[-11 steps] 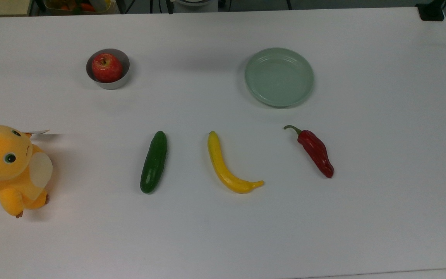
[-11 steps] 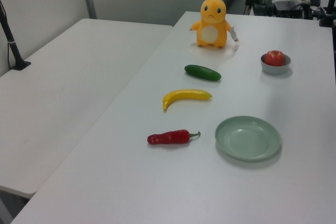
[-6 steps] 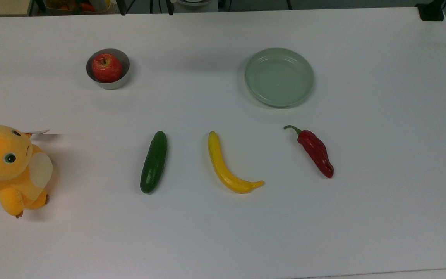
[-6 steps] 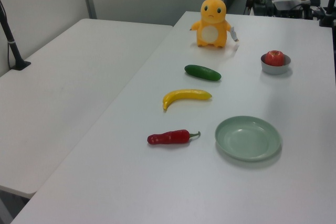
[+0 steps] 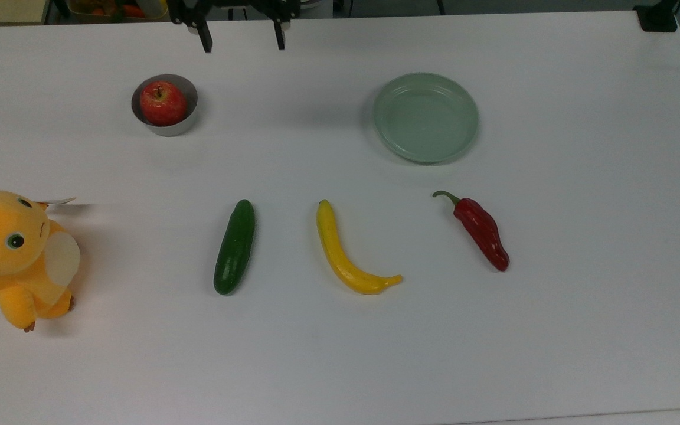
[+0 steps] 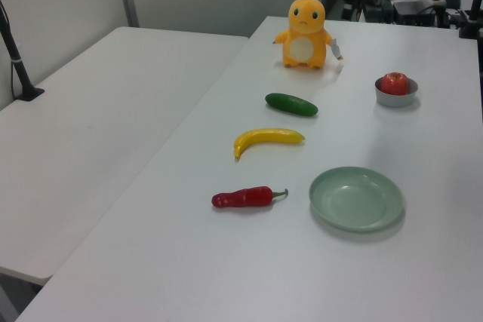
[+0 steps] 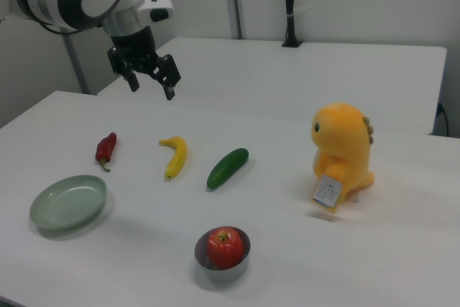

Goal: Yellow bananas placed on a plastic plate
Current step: 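Move the open gripper down over the yellow banana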

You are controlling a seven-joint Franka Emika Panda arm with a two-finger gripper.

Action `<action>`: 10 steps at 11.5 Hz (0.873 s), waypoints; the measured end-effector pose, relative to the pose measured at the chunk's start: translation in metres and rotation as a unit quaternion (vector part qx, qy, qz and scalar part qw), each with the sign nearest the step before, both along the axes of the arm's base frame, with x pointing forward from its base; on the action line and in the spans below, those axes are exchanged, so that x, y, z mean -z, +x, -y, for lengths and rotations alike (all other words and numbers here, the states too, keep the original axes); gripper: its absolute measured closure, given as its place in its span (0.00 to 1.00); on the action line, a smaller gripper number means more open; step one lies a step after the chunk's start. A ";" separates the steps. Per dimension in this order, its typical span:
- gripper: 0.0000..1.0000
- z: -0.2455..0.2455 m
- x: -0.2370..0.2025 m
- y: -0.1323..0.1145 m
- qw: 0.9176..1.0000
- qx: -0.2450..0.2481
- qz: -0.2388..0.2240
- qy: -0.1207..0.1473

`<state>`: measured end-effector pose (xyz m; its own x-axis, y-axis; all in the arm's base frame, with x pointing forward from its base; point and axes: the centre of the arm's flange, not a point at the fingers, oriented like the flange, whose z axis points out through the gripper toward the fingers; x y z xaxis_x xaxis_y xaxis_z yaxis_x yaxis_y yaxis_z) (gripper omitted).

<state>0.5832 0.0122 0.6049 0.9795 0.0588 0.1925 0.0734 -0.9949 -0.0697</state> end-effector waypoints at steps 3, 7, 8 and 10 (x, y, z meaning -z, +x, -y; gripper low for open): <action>0.00 -0.040 0.019 0.036 0.998 -0.027 0.050 0.004; 0.00 -0.094 0.095 0.080 0.997 -0.051 0.065 0.011; 0.00 -0.105 0.118 0.090 0.997 -0.048 0.066 0.001; 0.00 -0.119 0.162 0.107 0.996 -0.042 0.070 -0.021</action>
